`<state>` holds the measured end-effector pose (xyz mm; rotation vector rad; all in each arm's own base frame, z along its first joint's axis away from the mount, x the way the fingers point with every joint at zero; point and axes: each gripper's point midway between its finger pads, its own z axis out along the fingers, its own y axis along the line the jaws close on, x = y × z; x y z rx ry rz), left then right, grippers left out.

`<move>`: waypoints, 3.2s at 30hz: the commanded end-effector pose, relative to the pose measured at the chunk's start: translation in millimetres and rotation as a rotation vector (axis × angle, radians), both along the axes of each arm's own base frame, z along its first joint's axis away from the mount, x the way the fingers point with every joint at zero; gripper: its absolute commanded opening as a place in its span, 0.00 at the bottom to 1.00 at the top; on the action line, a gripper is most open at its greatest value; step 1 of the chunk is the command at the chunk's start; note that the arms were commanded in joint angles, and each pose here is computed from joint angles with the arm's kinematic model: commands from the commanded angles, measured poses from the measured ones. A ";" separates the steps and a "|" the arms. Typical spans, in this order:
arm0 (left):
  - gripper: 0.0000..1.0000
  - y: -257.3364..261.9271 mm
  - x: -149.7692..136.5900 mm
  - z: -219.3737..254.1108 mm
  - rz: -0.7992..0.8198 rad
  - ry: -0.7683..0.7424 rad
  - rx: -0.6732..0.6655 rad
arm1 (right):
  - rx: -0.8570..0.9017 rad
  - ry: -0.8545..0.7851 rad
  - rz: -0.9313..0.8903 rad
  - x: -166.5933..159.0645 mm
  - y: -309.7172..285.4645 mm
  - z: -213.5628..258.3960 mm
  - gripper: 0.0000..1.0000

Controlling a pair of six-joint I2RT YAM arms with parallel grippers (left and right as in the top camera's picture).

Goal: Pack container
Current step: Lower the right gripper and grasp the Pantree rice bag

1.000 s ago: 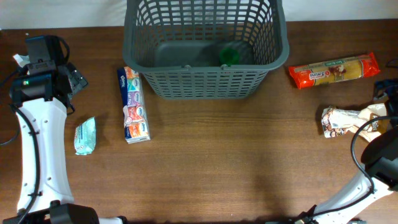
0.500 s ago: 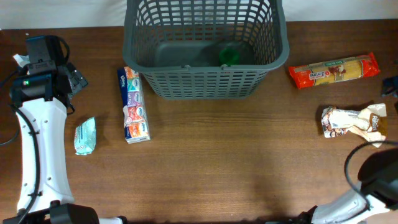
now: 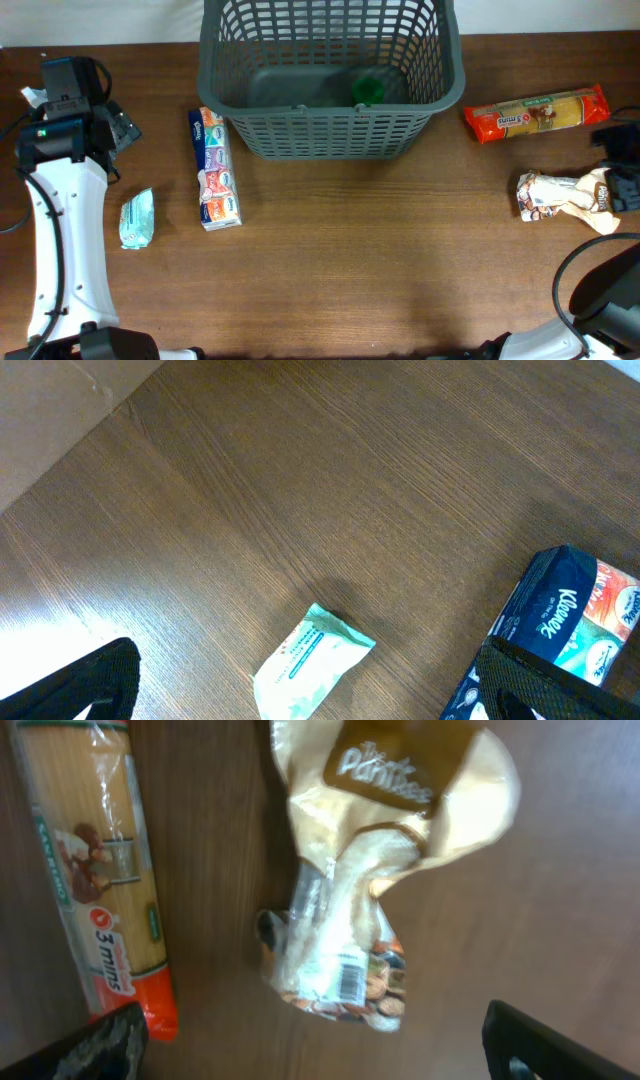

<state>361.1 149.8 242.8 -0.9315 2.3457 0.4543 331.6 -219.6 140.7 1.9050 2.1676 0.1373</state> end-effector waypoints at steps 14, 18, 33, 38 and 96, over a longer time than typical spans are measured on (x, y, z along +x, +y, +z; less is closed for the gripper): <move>0.99 1.1 -0.7 9.3 -0.004 -0.020 0.007 | 0.012 0.132 -0.167 -16.0 -6.9 -47.3 0.99; 1.00 1.1 -0.7 9.3 -0.004 -0.020 0.007 | 0.047 0.176 -0.240 -20.6 -4.3 -62.2 0.99; 1.00 1.2 -0.8 9.3 -0.004 -0.020 0.008 | 0.001 0.189 -0.259 9.8 12.9 -88.8 0.99; 1.00 1.1 -0.7 9.3 -0.004 -0.020 0.007 | -0.026 0.163 -0.262 21.1 16.5 -88.6 0.99; 1.00 1.1 -0.7 9.3 -0.004 -0.020 0.007 | 0.041 0.329 -0.267 -11.7 -5.1 -151.0 0.99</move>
